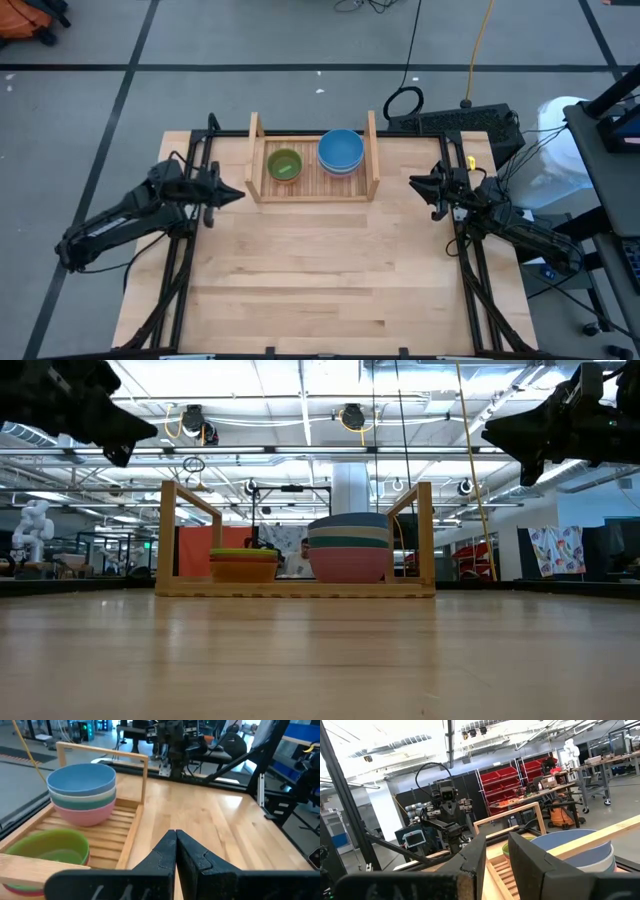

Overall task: Place and stack bowls onto a shelf
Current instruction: Return to Home Position

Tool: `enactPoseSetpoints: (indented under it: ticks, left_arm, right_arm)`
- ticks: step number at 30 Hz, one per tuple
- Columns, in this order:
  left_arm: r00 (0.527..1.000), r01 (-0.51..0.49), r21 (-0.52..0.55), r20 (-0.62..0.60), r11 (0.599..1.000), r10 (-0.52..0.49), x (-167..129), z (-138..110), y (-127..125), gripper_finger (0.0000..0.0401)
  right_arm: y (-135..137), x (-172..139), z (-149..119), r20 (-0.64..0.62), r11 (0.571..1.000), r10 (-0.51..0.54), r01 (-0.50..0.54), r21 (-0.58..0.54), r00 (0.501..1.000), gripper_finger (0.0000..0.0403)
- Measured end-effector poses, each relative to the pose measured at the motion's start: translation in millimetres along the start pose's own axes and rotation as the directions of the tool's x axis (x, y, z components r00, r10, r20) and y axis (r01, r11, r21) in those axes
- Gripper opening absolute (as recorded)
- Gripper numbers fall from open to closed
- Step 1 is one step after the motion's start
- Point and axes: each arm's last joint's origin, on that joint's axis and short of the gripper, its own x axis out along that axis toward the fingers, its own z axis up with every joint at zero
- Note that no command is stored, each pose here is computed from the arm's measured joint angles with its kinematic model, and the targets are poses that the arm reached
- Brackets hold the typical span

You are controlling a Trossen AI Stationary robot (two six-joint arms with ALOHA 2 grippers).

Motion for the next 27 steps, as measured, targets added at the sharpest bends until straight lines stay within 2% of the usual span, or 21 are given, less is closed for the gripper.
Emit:
enactPoseSetpoints:
  ticks: [9, 16, 23, 27]
  left_arm:
    - [0.999, 0.028, 0.010, -0.045, 1.000, -0.027, 11, -25, 3, 0.0008]
    - [0.985, 0.168, 0.054, 0.030, 0.984, -0.170, 23, -46, 1, 0.0008]
    - [0.973, 0.226, 0.018, 0.054, 0.974, -0.226, 31, -68, -1, 0.0008]
    - [0.965, 0.258, 0.024, 0.048, 0.966, -0.259, 32, -69, -4, 0.0008]
  right_arm:
    - [0, 0, 0, 0.000, 1.000, 0.000, 0.000, -0.001, 1.000, 0.0077]
    - [0, 0, 0, 0.000, 1.000, 0.000, 0.000, 0.000, 1.000, 0.0077]
    - [-1, 0, -1, -0.015, 1.000, -0.005, 0.005, 0.010, 1.000, 0.0077]
    - [-1, 0, -2, -0.020, 1.000, -0.007, 0.008, 0.011, 1.000, 0.0077]
